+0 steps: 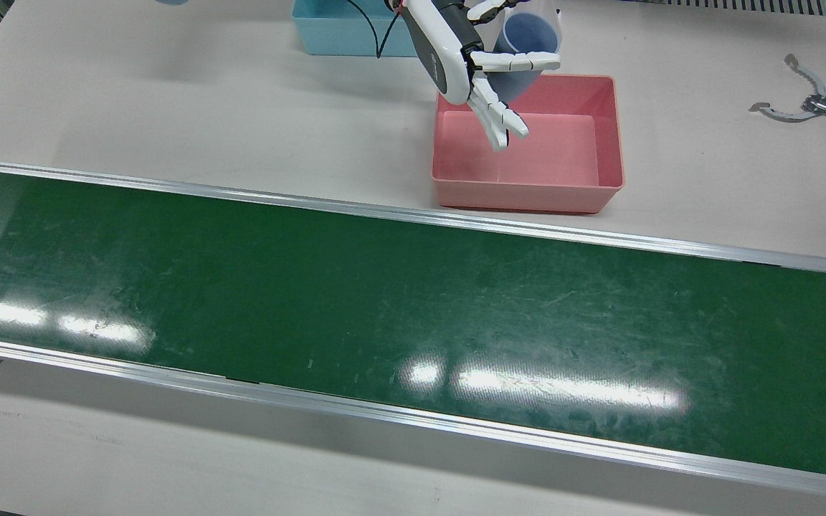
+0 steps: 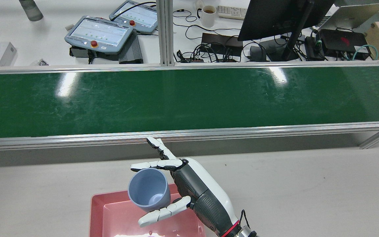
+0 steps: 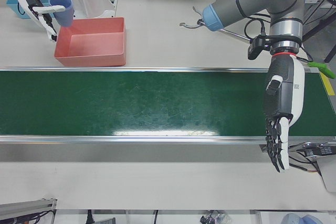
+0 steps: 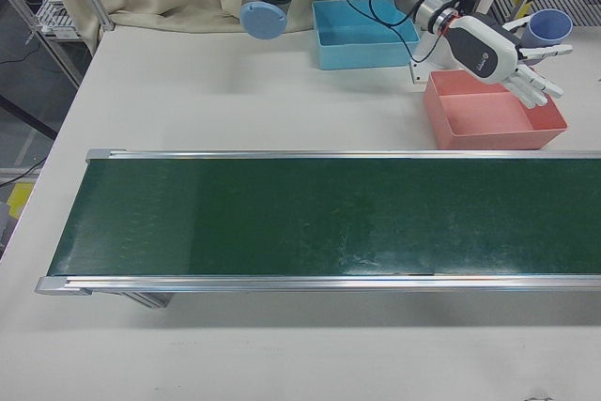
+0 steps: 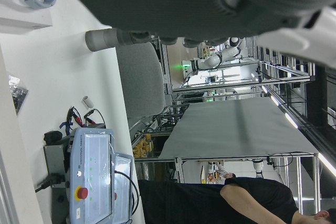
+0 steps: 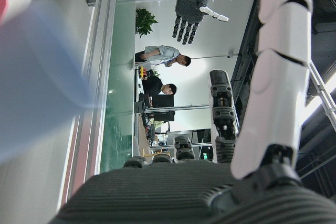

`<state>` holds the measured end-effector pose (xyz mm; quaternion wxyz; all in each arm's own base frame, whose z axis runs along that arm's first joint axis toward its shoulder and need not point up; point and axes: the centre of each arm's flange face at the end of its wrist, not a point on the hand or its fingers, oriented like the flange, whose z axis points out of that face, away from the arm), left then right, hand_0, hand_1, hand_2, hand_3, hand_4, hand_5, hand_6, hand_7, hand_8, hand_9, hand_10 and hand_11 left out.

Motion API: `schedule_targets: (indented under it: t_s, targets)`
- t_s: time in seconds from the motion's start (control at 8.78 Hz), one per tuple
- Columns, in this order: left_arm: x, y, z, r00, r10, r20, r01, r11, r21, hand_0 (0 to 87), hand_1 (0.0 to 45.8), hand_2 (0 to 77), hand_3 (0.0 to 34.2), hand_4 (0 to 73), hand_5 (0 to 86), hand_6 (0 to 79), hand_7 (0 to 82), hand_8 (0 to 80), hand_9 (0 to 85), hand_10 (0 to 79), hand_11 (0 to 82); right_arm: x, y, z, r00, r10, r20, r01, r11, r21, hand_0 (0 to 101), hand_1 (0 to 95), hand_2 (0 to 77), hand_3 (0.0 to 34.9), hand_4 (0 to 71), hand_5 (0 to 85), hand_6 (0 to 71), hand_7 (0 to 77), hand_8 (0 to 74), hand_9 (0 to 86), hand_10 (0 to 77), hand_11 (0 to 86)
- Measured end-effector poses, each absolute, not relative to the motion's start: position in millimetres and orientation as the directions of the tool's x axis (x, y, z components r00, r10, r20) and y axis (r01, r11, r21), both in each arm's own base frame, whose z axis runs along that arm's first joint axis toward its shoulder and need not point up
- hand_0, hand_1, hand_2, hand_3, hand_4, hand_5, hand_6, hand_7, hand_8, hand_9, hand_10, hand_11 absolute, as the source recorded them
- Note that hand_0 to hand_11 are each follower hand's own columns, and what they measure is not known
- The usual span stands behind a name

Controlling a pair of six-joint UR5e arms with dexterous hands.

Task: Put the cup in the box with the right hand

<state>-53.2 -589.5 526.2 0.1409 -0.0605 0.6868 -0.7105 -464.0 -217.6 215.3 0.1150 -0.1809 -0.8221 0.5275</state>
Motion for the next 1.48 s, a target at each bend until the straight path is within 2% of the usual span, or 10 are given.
schedule_targets:
  t_s: [0.11, 0.57, 0.8, 0.91, 1.02, 1.14, 1.25, 1.37, 1.48]
  targets:
    - [-53.3, -589.5, 526.2, -0.953, -0.283, -0.108, 0.117, -0.017, -0.993, 0.0, 0.5, 0.5, 0.0, 0.0, 0.0, 0.0, 0.0, 0.0, 0.5, 0.0, 0.0, -464.2, -217.5, 214.0, -0.908, 0.419, -0.005, 0.180, 0.378, -0.908, 58, 24.0, 10.9, 0.0, 30.0, 4.4, 2.7, 13.1, 0.0, 0.0, 0.0, 1.1]
    - [-53.5, -589.5, 526.2, -0.953, -0.283, -0.107, 0.117, -0.017, -0.993, 0.0, 0.5, 0.5, 0.0, 0.0, 0.0, 0.0, 0.0, 0.0, 0.5, 0.0, 0.0, -460.1, -225.0, 212.1, -0.914, 0.405, -0.011, 0.179, 0.381, -0.907, 58, 21.8, 12.0, 0.0, 29.5, 4.9, 3.3, 15.3, 0.0, 1.1, 0.0, 1.1]
    - [-53.5, -589.5, 526.1, -0.953, -0.283, -0.107, 0.117, -0.017, -0.993, 0.0, 0.5, 0.5, 0.0, 0.0, 0.0, 0.0, 0.0, 0.0, 0.5, 0.0, 0.0, -427.4, -280.1, 214.8, -0.956, 0.292, 0.002, 0.122, 0.403, -0.907, 58, 21.8, 13.6, 0.0, 29.5, 5.5, 3.3, 15.3, 0.0, 1.6, 0.0, 1.1]
    - [-53.5, -589.4, 526.2, -0.953, -0.283, -0.107, 0.117, -0.017, -0.993, 0.0, 0.5, 0.5, 0.0, 0.0, 0.0, 0.0, 0.0, 0.0, 0.0, 0.0, 0.0, -401.1, -315.7, 218.4, -0.977, 0.211, 0.016, 0.074, 0.411, -0.909, 59, 25.6, 17.5, 0.0, 30.0, 5.5, 3.3, 16.4, 0.0, 1.6, 0.0, 0.5]
    - [-53.5, -589.4, 526.2, -0.953, -0.283, -0.107, 0.117, -0.017, -0.993, 0.0, 0.5, 0.5, 0.0, 0.0, 0.0, 0.0, 0.0, 0.0, 0.5, 0.0, 0.0, -370.9, -349.3, 223.3, -0.991, 0.127, 0.045, 0.011, 0.410, -0.912, 64, 30.5, 21.3, 0.0, 34.4, 6.5, 5.4, 19.6, 0.0, 2.7, 0.0, 3.3]
    - [-53.5, -589.4, 526.1, -0.953, -0.283, -0.107, 0.117, -0.017, -0.993, 0.0, 0.5, 0.5, 0.0, 0.0, 0.0, 0.0, 0.0, 0.0, 0.5, 0.0, 0.0, -340.0, -378.9, 229.7, -0.994, 0.055, 0.092, -0.062, 0.402, -0.914, 77, 33.8, 22.9, 0.0, 37.6, 7.6, 7.1, 25.6, 0.0, 3.8, 0.5, 3.8]
    - [-53.5, -589.4, 526.2, -0.953, -0.283, -0.107, 0.117, -0.017, -0.993, 0.0, 0.5, 0.5, 0.0, 0.0, 0.0, 0.0, 0.0, 0.0, 0.5, 0.0, 0.0, -308.4, -405.1, 240.1, -0.988, -0.005, 0.157, -0.147, 0.385, -0.911, 80, 33.8, 20.2, 0.0, 40.9, 8.7, 6.5, 27.3, 0.0, 3.8, 0.5, 3.8]
    - [-53.5, -589.4, 526.2, -0.953, -0.283, -0.107, 0.117, -0.017, -0.993, 0.0, 0.5, 0.5, 0.0, 0.0, 0.0, 0.0, 0.0, 0.0, 0.5, 0.0, 0.0, -275.0, -427.9, 254.7, -0.972, -0.051, 0.229, -0.232, 0.362, -0.903, 80, 37.6, 20.7, 0.0, 43.1, 8.7, 8.7, 29.5, 0.0, 4.9, 0.5, 5.4]
    - [-53.5, -589.4, 526.2, -0.953, -0.283, -0.107, 0.117, -0.017, -0.993, 0.0, 0.5, 0.5, 0.0, 0.0, 0.0, 0.0, 0.0, 0.0, 0.0, 0.0, 0.0, -235.7, -452.2, 274.7, -0.948, -0.091, 0.306, -0.319, 0.332, -0.888, 80, 34.9, 23.5, 0.0, 43.1, 8.7, 8.7, 31.1, 0.0, 4.9, 0.5, 5.4]
